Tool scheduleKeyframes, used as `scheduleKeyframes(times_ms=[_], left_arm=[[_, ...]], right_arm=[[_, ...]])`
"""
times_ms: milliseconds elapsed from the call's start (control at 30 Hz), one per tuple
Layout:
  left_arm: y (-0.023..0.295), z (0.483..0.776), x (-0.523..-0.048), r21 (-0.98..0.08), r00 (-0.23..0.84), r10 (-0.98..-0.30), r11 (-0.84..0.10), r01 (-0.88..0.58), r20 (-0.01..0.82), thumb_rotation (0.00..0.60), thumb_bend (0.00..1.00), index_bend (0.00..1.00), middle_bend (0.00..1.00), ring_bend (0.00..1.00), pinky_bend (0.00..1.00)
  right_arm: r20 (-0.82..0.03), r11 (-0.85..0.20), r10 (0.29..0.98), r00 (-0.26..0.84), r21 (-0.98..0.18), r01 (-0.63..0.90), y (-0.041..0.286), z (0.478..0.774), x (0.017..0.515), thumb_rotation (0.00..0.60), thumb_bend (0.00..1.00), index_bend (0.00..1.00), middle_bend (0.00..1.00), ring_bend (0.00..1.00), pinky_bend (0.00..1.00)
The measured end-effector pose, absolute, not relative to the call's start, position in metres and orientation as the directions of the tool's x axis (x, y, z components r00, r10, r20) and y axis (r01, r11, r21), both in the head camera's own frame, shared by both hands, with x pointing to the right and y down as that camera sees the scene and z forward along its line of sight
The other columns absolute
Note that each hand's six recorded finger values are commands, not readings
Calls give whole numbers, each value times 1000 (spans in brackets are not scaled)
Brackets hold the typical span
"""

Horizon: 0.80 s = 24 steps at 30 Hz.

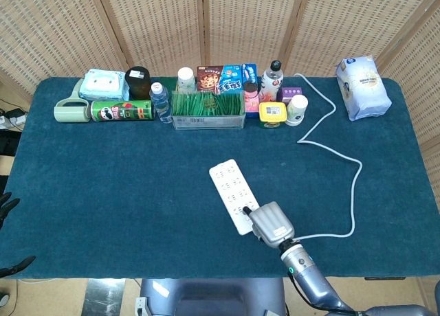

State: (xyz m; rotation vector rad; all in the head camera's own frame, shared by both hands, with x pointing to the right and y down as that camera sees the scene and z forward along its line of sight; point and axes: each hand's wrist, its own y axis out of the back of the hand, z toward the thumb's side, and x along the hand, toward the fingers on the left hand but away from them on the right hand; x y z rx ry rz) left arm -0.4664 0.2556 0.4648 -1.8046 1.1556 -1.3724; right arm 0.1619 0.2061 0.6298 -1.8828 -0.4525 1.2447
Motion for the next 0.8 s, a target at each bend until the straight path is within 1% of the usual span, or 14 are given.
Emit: scheduleKeyframes(times_ms=[100,167,200,267,333,433,467,500,533,633,700,800], left_arm=[[256,465,-466,-846,91,-892,-450,-286,443,600,112,0,0,0,21],[256,465,-466,-846,92,-892,-450,-287,443,600,113,0,0,0,22],[256,464,-466,-846,92,-892,-450,-287,443,600,113,0,0,0,22],[256,464,-466,-846,93,-892,-450,-286,443,600,113,0,0,0,22],[257,464,-466,-846,94,-891,-451,-286,444,600,114,0,0,0,21],[257,464,-465,-845,96,-891,-452,-286,444,600,113,0,0,0,21],[257,464,-465,-845,96,-891,-451,-286,443,600,113,0,0,0,21],[257,464,-465,-846,96,-892,-451,-286,443,600,113,0,0,0,21],[257,464,-465,-846,97,-892,-451,-285,442,600,113,0,0,0,21],[258,464,-465,-845,98,-891,-453,-284,444,600,113,0,0,0,21],[259,464,-464,-845,97,-890,-454,-282,445,600,113,0,0,0,21],[259,465,-463,-845,98,-889,-455,-282,447,600,113,0,0,0,22]], right_arm=[[-542,-581,702,461,-811,-69,195,607,160,600,561,329,990,1000,1000],[-510,-564,722,467,-825,-31,189,593,161,600,547,320,969,1000,1000],[-493,-553,733,469,-833,-12,186,586,162,600,529,302,937,1000,1000],[-452,-526,757,471,-850,30,181,572,165,600,458,257,851,971,982],[-416,-500,777,472,-864,62,178,562,169,600,334,218,724,871,902],[-360,-461,807,467,-879,119,176,548,180,600,111,192,486,591,691],[-344,-451,816,465,-882,139,177,545,186,600,68,191,440,532,643],[-334,-446,820,464,-882,153,179,543,191,600,20,187,376,449,571],[-325,-440,825,463,-882,166,181,541,197,600,2,184,323,377,502],[-296,-420,843,450,-885,204,188,540,221,600,0,182,219,241,354],[-282,-401,858,430,-890,218,195,541,245,600,0,182,172,178,280],[-277,-381,882,381,-896,230,209,543,284,600,0,182,150,133,209]])
